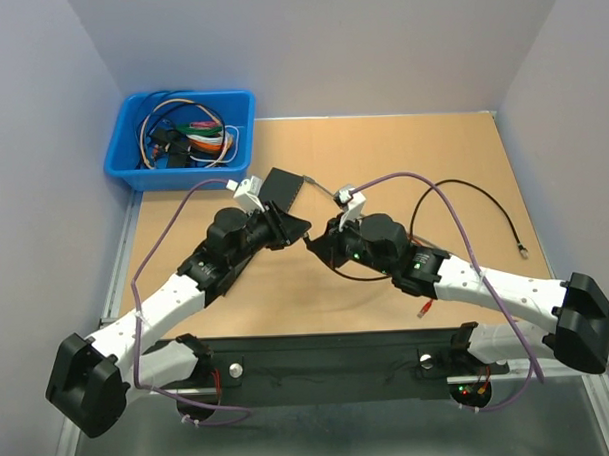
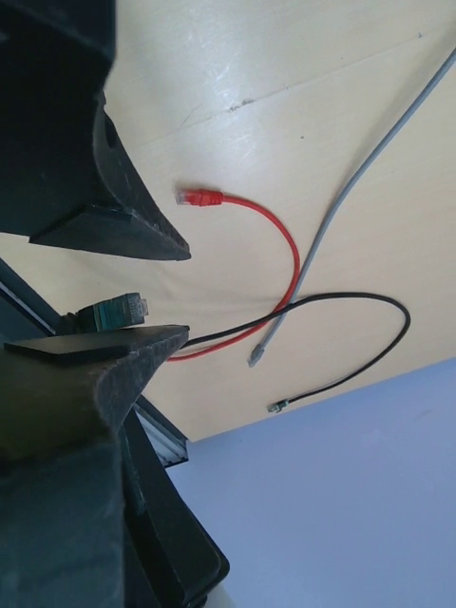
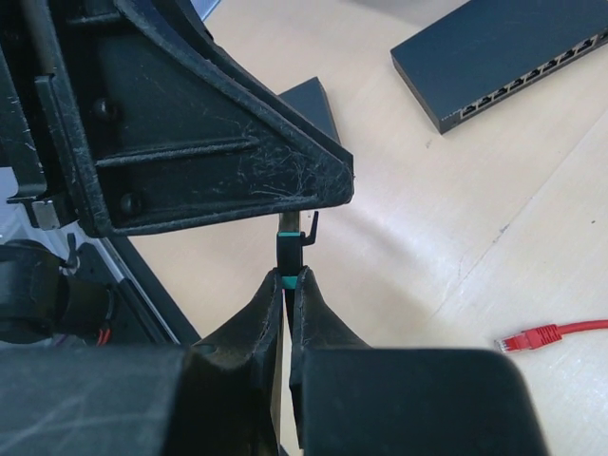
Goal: Insert the plug into the switch port
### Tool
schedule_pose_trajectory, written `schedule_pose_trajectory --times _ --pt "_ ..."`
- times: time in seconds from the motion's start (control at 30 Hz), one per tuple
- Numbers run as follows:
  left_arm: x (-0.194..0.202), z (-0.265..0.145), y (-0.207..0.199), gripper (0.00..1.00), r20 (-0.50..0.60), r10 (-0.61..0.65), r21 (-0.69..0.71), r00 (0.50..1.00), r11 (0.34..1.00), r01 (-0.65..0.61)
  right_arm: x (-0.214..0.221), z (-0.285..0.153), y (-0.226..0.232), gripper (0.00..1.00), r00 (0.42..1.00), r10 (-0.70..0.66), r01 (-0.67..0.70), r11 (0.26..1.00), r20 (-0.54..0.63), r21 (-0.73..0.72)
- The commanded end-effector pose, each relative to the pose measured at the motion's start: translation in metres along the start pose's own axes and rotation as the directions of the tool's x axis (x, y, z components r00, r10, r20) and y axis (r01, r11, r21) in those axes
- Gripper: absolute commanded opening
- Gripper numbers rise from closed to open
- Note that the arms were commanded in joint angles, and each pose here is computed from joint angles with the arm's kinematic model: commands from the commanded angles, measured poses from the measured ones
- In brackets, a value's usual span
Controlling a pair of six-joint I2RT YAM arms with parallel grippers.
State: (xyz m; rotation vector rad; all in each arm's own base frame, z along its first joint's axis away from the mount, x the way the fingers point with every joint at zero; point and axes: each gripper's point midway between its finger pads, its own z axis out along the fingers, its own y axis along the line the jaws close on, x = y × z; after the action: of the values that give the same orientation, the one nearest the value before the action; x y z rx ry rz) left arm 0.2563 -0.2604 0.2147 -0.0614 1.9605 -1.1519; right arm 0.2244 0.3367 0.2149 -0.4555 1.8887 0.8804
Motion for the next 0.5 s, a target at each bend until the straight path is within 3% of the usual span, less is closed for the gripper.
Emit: schedule_pose_trajectory --times 0.0,0.17,0.27,0.3,0.33,0.37,0.4,0.47 --pt "-0.021 -0.007 -0.028 0.32 0.074 0.017 0.082 0.997 0.996 -0.023 -0.021 -0.003 0.013 0.0 0.995 0.046 -0.042 0.998 0.092 -0.046" --pt "-0.02 -0.011 -0.03 0.07 0.079 0.007 0.093 0.997 0.996 -0.014 -0.027 -0.007 0.015 0.0 0.99 0.075 -0.068 0.996 0.122 -0.06" --pt "-0.019 -0.014 -0.029 0.0 0.083 0.007 0.096 0.997 0.995 -0.015 -0.03 -0.008 0.017 0.01 0.987 0.09 -0.081 0.994 0.136 -0.067" --pt "-0.019 -0.016 -0.03 0.0 0.089 0.011 0.1 0.996 0.995 -0.02 -0.031 -0.009 0.019 0.05 0.986 0.092 -0.082 0.994 0.136 -0.076" --pt "-0.02 -0.018 -0.03 0.0 0.095 0.013 0.101 0.995 0.995 -0.022 -0.033 -0.01 0.021 0.22 0.986 0.089 -0.078 0.993 0.138 -0.085" --pt "-0.021 -0.02 -0.032 0.0 0.099 0.018 0.107 0.995 0.994 -0.029 -0.035 -0.011 0.024 0.3 0.987 0.085 -0.072 0.992 0.137 -0.099" --pt "-0.024 -0.024 -0.035 0.0 0.112 0.034 0.12 0.993 0.992 -0.048 -0.042 -0.015 0.03 0.46 0.986 0.082 -0.063 0.99 0.147 -0.128" --pt "-0.03 -0.033 -0.045 0.0 0.138 0.074 0.147 0.988 0.985 -0.094 -0.049 -0.022 0.038 0.59 0.984 0.079 -0.052 0.985 0.158 -0.165"
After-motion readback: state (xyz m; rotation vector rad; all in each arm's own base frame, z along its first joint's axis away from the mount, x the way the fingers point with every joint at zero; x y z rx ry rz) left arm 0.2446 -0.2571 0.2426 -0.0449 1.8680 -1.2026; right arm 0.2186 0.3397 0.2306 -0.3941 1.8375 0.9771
